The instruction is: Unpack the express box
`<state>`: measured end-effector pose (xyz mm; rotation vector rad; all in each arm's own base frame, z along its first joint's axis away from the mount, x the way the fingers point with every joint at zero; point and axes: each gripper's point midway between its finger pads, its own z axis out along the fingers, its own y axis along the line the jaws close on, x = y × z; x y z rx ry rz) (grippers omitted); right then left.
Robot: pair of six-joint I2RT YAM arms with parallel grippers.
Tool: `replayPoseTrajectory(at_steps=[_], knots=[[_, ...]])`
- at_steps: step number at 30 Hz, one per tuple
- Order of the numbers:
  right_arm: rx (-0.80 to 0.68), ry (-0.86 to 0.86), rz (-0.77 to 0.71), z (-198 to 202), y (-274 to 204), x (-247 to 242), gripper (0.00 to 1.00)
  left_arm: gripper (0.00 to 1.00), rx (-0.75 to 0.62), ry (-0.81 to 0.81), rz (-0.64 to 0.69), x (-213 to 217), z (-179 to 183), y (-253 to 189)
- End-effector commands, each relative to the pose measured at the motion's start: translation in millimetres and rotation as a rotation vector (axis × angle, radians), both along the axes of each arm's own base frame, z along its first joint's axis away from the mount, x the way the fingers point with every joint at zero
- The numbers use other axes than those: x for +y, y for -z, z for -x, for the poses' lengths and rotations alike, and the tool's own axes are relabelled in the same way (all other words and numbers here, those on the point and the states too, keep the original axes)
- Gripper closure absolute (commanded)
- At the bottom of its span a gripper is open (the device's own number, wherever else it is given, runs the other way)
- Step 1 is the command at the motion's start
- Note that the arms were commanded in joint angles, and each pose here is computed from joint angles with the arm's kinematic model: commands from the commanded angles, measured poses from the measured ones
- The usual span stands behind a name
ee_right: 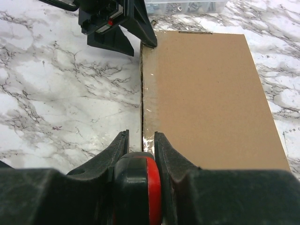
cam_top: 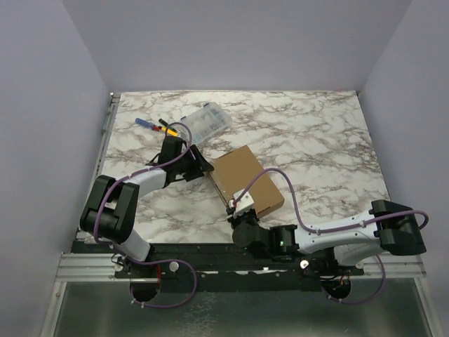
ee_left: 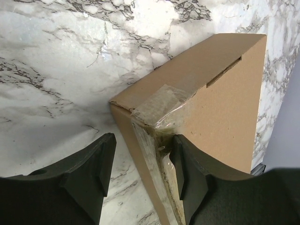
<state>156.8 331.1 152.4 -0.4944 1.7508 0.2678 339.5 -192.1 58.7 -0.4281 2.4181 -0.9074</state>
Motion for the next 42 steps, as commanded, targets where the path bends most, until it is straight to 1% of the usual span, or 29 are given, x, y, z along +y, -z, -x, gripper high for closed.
replayPoseTrajectory(at_steps=[1, 11, 14, 17, 23, 24, 26, 29, 33, 39, 42], knots=[[0.009, -0.003, 0.034, 17.7, 7.1, -9.7, 0.99, 0.43, 0.071, -0.12, -0.21, 44.5, 0.4, 42.9], [0.02, 0.003, 0.001, 26.3, 14.2, -23.2, 0.99, 0.43, 0.07, -0.123, -0.22, 47.4, -1.0, 44.4], [0.027, -0.03, -0.018, 28.8, 18.6, -23.4, 0.99, 0.43, 0.05, -0.11, -0.226, 47.0, -3.9, 40.2], [0.019, -0.078, -0.032, 31.6, 19.6, -19.3, 0.99, 0.37, 0.034, -0.053, -0.196, 38.0, -0.9, 28.7], [-0.006, -0.095, -0.047, 31.1, 15.7, -15.9, 0.99, 0.18, -0.128, 0.005, -0.152, 23.7, 5.2, -31.2], [-0.007, -0.094, -0.051, 30.9, 15.0, -15.8, 0.99, 0.16, -0.129, 0.015, -0.15, 22.7, 9.0, -35.0], [-0.008, -0.093, -0.052, 30.8, 15.3, -16.5, 0.99, 0.15, -0.143, 0.041, -0.136, 18.2, 18.1, -48.8], [-0.012, -0.091, -0.055, 30.0, 13.6, -17.7, 0.99, 0.15, -0.136, 0.055, -0.109, 7.6, 35.8, -56.5], [-0.021, -0.089, -0.05, 29.3, 10.0, -17.7, 0.99, 0.16, -0.132, 0.057, -0.081, -10.0, 53.7, -55.2], [-0.016, -0.088, -0.064, 29.6, 8.6, -18.7, 0.99, 0.16, -0.135, 0.052, -0.091, -16.2, 45.0, -37.4], [-0.016, -0.086, -0.065, 29.2, 8.4, -19.9, 0.99, 0.16, -0.107, 0.046, -0.135, -12.5, 41.9, -18.4]])
